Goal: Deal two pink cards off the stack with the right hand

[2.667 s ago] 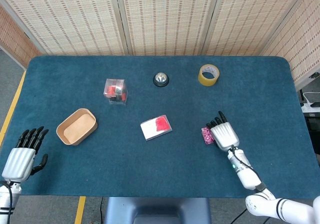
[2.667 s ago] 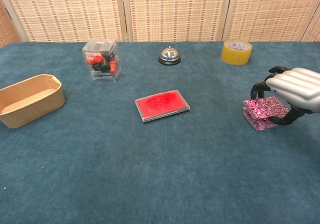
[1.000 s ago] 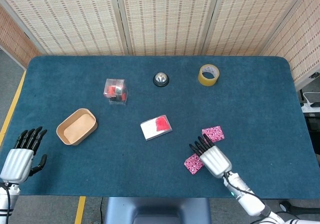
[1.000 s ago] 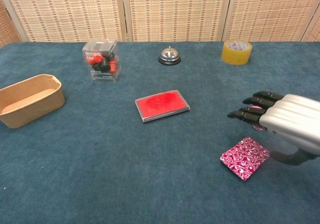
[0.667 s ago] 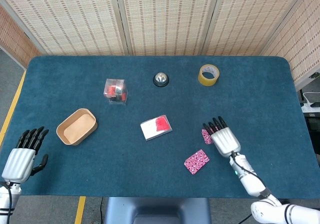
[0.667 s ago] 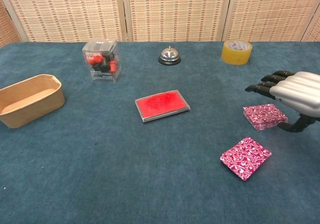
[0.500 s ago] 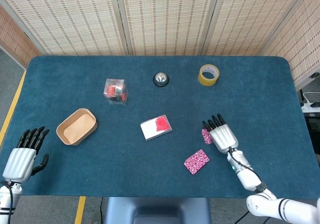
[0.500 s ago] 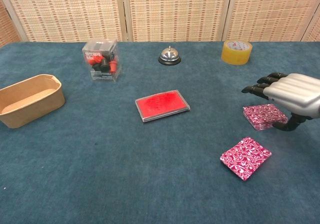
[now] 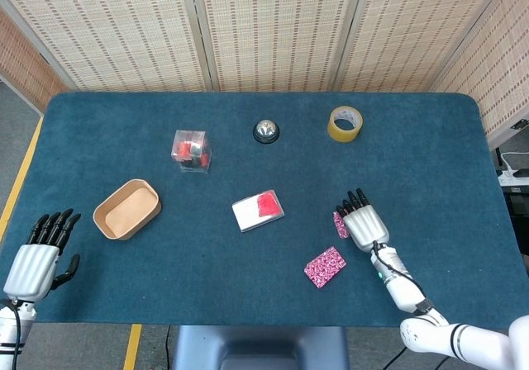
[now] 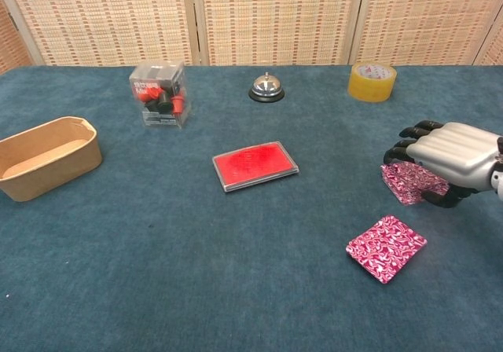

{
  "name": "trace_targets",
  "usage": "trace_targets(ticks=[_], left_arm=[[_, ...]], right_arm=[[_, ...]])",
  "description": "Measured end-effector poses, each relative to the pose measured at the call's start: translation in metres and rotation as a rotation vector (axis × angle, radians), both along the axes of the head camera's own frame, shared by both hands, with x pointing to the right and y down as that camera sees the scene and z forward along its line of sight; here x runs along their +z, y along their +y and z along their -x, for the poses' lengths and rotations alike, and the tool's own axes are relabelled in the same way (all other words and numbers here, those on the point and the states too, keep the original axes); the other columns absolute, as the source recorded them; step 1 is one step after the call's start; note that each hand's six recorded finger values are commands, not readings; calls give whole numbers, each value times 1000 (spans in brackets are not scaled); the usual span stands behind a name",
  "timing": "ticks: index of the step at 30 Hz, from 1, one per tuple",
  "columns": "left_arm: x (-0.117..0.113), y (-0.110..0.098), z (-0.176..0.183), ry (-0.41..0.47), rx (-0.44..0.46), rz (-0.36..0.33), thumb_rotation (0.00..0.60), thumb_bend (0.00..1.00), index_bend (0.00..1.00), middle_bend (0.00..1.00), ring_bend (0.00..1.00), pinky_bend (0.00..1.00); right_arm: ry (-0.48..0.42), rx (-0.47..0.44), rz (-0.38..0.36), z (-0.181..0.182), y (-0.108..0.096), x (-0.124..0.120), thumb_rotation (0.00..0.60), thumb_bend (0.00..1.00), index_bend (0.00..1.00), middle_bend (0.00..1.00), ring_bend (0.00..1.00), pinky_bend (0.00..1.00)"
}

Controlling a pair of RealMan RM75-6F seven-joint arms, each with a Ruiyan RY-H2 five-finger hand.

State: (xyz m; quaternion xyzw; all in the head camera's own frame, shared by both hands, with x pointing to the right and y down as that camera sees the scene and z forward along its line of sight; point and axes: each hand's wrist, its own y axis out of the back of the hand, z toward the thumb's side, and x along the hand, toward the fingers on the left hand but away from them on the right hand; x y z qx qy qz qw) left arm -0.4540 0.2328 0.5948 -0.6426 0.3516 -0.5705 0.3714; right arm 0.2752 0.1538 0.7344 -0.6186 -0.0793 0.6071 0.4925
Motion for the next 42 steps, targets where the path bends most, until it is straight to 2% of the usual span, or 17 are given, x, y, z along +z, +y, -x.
trace_targets(ticks=[8,19,35,42], left_arm=[[-1,1,1,1,-1,0,600,481,0,0,0,60],[0,0,0,1,0,1,600,481,0,0,0,60],[-1,1,0,4,3,0,600,483,0,0,0,60],[-1,0,0,6,3,-1,600,484,0,0,0,60]], right_arm=[[4,5,0,-2,1,-2,600,271,214,182,20,0],[5,14,-1,-2,1,-1,600,271,315,261,107,0],[-8,14,-23,3,1,-3,600,271,623,469,328,10],[-23,15,-42,4,-1,-11,600,271,676,500,366,25]])
